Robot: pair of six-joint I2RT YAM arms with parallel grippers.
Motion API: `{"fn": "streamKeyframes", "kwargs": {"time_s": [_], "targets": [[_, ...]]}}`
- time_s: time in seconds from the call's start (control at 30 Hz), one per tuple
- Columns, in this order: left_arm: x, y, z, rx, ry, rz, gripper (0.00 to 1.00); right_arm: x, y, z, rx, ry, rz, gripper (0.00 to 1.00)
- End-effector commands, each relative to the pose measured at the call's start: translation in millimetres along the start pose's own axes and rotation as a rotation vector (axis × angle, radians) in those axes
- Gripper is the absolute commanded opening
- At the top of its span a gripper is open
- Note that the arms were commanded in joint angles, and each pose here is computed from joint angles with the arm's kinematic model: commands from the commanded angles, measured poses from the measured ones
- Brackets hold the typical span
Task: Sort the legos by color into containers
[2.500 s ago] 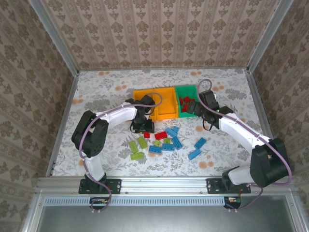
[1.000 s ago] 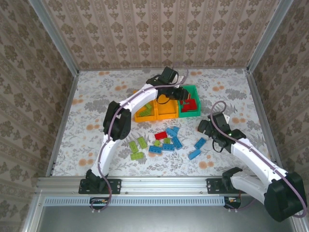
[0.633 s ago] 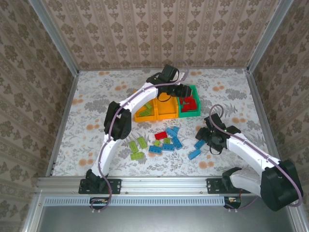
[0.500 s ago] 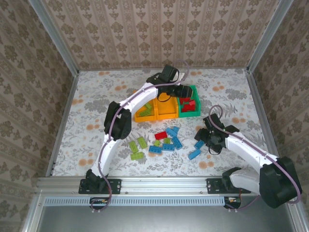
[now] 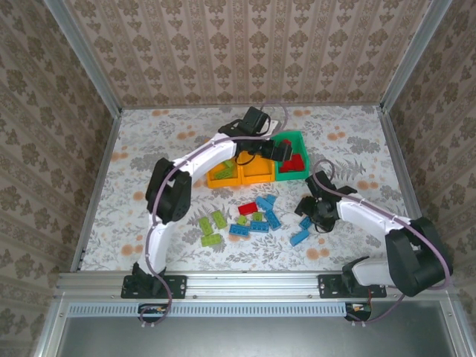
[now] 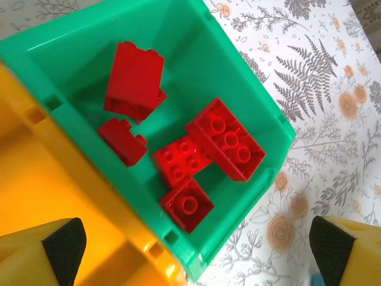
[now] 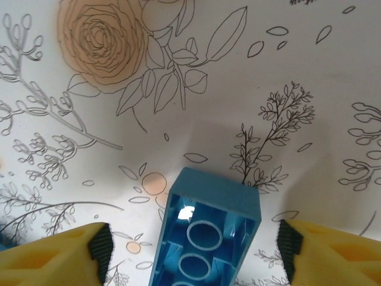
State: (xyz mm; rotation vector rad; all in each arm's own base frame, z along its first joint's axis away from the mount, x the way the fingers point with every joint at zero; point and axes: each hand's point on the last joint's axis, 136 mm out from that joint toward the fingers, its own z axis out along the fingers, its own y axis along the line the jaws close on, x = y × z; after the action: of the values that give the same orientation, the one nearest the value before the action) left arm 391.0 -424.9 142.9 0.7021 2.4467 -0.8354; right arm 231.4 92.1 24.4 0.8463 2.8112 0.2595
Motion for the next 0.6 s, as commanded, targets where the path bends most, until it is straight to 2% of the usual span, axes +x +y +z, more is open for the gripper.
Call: {"fn": "streamKeyframes", "kwargs": {"time_s": [0.0,0.1,0.23,0.4,0.57], "targets": [[-9,2,-29,-0.045,-0.064,0.065,1.00,-3,17,3,-0.035,0.014,0.000,0.64],[-1,19,-41,-0.083,-0.074,0.034,1.00,-3,18,9,-0.007,0.036,-0.029,0.50],[8,44,-63,-0.103,-0.113,-0.037,1.00,-16,33,0,-0.023,-0.006,-0.063,0.31],[22,65,-88,-0.184,-0.128,-0.019,1.00,-50,90,-34,-0.166,-0.142,-0.128,0.29],[43,88,-100,-0.284,-0.100,-0.044,1.00,-85,165,-67,-0.375,-0.241,-0.193,0.29]]}}
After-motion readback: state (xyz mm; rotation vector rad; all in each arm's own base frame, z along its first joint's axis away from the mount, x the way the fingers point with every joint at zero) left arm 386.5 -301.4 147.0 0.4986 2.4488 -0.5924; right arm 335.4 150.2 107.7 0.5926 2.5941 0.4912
